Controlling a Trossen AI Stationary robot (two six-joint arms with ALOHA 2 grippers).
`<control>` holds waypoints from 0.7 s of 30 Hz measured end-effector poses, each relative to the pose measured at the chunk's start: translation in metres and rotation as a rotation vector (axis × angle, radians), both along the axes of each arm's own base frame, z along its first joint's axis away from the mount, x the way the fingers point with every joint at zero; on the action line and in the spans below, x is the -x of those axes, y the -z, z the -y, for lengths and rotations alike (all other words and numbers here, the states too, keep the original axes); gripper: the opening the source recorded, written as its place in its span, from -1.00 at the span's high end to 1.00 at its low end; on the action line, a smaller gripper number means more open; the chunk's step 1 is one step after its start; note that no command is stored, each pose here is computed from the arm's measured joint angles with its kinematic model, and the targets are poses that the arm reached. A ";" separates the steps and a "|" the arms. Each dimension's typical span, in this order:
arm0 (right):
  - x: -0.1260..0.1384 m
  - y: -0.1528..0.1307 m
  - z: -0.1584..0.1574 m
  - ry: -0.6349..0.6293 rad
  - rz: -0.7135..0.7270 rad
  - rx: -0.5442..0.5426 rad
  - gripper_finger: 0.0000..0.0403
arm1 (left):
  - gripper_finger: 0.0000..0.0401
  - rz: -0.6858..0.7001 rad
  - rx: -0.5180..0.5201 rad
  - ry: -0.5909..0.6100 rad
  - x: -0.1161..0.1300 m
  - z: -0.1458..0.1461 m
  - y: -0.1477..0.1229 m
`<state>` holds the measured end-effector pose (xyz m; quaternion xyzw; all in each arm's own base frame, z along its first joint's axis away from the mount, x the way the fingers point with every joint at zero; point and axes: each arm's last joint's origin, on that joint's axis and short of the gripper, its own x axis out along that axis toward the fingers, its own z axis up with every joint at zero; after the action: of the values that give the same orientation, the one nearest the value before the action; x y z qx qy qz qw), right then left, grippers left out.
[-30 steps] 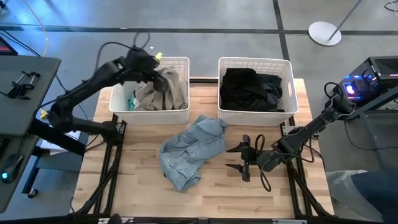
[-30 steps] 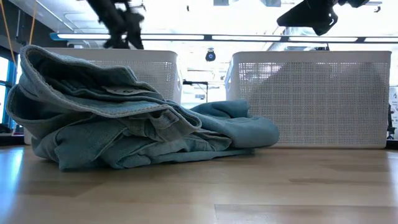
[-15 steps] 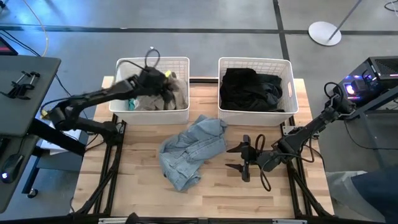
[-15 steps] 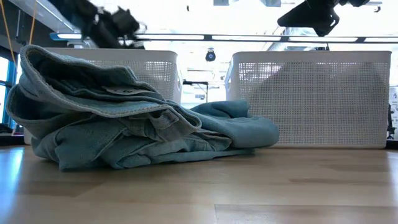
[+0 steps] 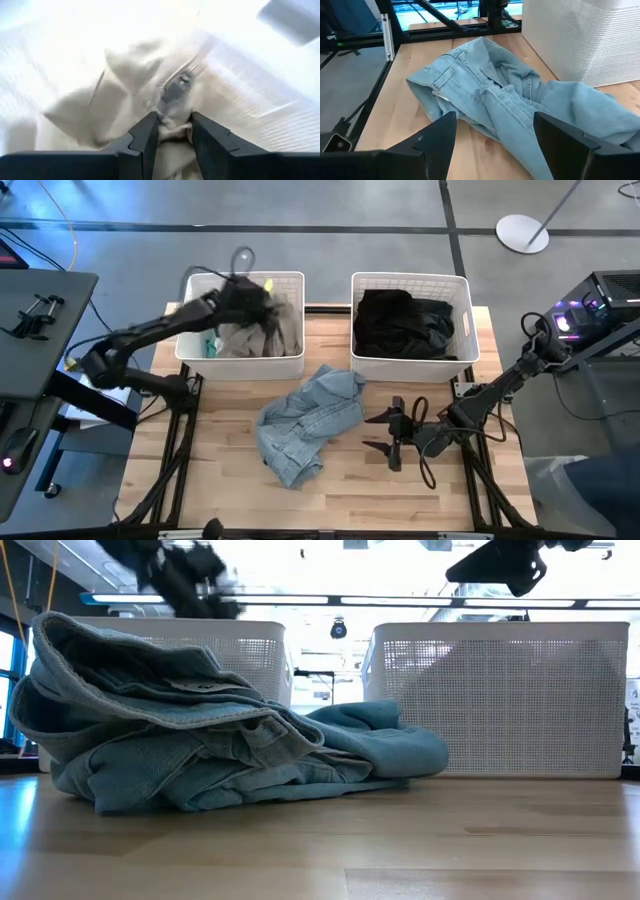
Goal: Sort clothes
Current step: Put the light brown shorts into the left white laundry bin, then put the light blue pants into the left white laundry bin
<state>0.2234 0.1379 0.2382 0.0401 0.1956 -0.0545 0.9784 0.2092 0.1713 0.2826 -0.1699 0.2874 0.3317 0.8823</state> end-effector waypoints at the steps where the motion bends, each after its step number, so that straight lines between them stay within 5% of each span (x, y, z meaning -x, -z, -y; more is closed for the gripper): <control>1: -0.001 0.001 0.000 -0.003 -0.004 0.004 -0.26 | 0.47 0.044 -0.033 0.019 0.002 0.007 -0.019; 6: -0.018 0.016 -0.005 -0.055 -0.008 0.029 -0.26 | 0.47 0.303 -0.208 0.160 0.020 0.060 -0.096; 10: -0.050 0.034 -0.011 -0.266 0.084 0.143 -0.26 | 0.47 0.467 -0.273 0.317 0.043 0.108 -0.125; 15: -0.095 0.057 -0.007 -0.269 0.213 0.259 -0.28 | 0.47 0.492 -0.256 0.452 0.059 0.148 -0.126; 21: -0.155 0.061 0.028 -0.102 -0.065 0.281 -0.46 | 0.47 0.333 -0.224 0.383 0.053 0.168 -0.081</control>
<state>0.3784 0.1101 0.1774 -0.1091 0.2193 -0.0326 0.9690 0.1565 0.0028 0.3637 -0.0660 0.1266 0.1559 0.9774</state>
